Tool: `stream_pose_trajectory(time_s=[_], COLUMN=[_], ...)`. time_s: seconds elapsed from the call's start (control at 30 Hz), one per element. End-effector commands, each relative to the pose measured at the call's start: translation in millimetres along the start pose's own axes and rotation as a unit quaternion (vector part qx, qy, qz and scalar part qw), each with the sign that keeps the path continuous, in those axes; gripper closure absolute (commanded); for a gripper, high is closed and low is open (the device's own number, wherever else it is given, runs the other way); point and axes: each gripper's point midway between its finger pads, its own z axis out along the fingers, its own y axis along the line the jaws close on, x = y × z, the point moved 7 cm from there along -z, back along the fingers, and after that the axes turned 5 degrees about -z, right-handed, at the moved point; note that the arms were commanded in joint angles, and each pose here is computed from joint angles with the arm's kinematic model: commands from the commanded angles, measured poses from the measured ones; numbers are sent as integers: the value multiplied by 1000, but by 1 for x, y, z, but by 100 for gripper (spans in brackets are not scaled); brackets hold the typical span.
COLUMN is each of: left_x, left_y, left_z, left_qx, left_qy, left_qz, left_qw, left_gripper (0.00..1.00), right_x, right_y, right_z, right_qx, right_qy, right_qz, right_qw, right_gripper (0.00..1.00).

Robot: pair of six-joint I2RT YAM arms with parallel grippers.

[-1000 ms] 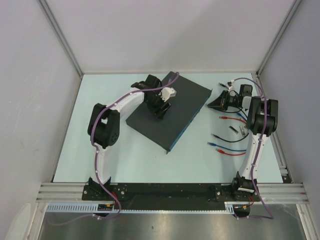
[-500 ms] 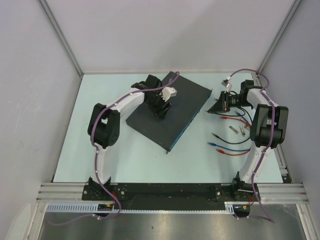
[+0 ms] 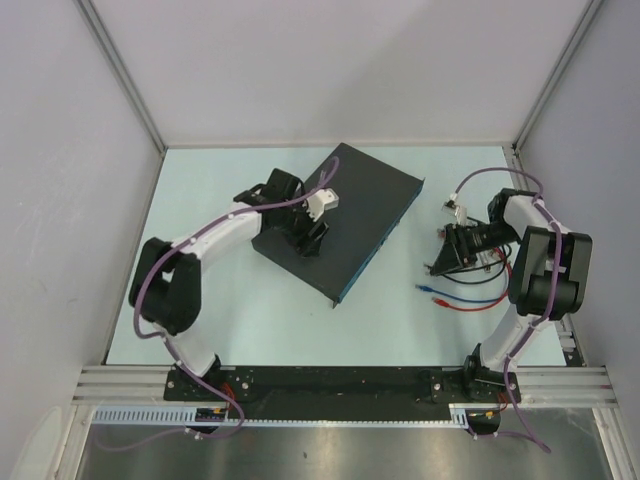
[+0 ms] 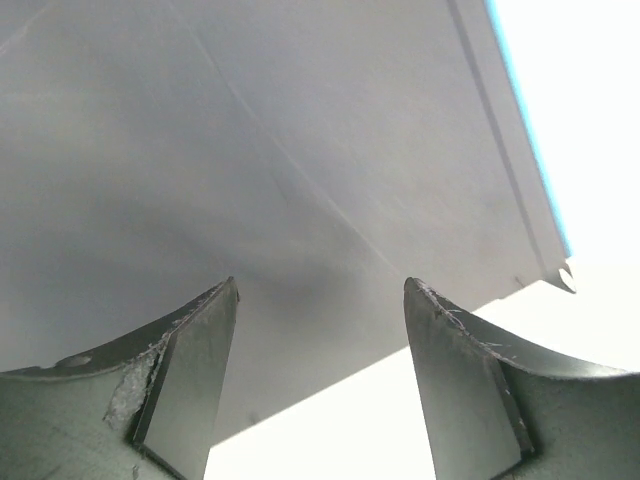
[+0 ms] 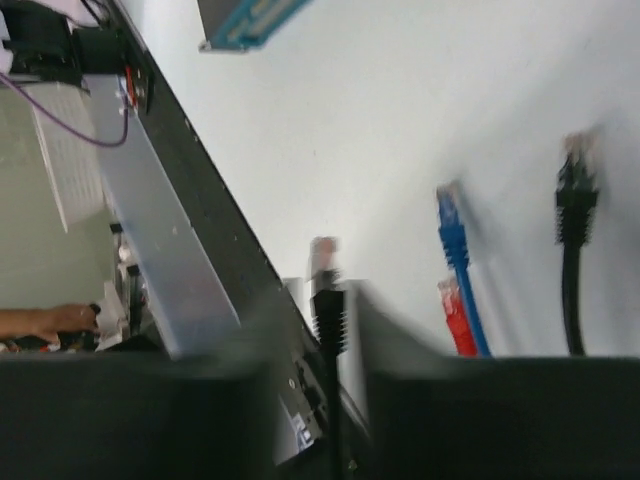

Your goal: Pull the plug from the switch port

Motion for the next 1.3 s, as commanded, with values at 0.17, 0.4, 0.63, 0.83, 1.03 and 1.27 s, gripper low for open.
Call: stream_pose_trajectory(time_s=[0.17,0.4,0.63,0.83,1.03,1.27], left_x=[-7,6,11,24,43,81], left_y=[-21,-27,-17,8,8,-3], left_z=[-56,-73,-99,-141,-179,-189], left_qx=[-38,-61,-123,-175,-243,-259], left_qy=[-74,-78,-83,-128,-177,-202], left_qz=[76,81,50,-119,-144,-189], left_qw=[994,992,988,969,943,925], left_gripper=[27,26,20,0,0,0], right_x=[-18,-77,-76,-72,-85,-94], right_y=[26,93,127,101,106,105], right_z=[-29,-79,-84,-73,-69,-58], right_qx=[95,315,347,432,421,389], right_qy=[-23,-171,-220,-168,-207,-219], right_qz=[-68,-216,-178,-49,-40,-41], right_qw=[993,908,894,885,883,894], right_gripper=[0,0,0,0,0,0])
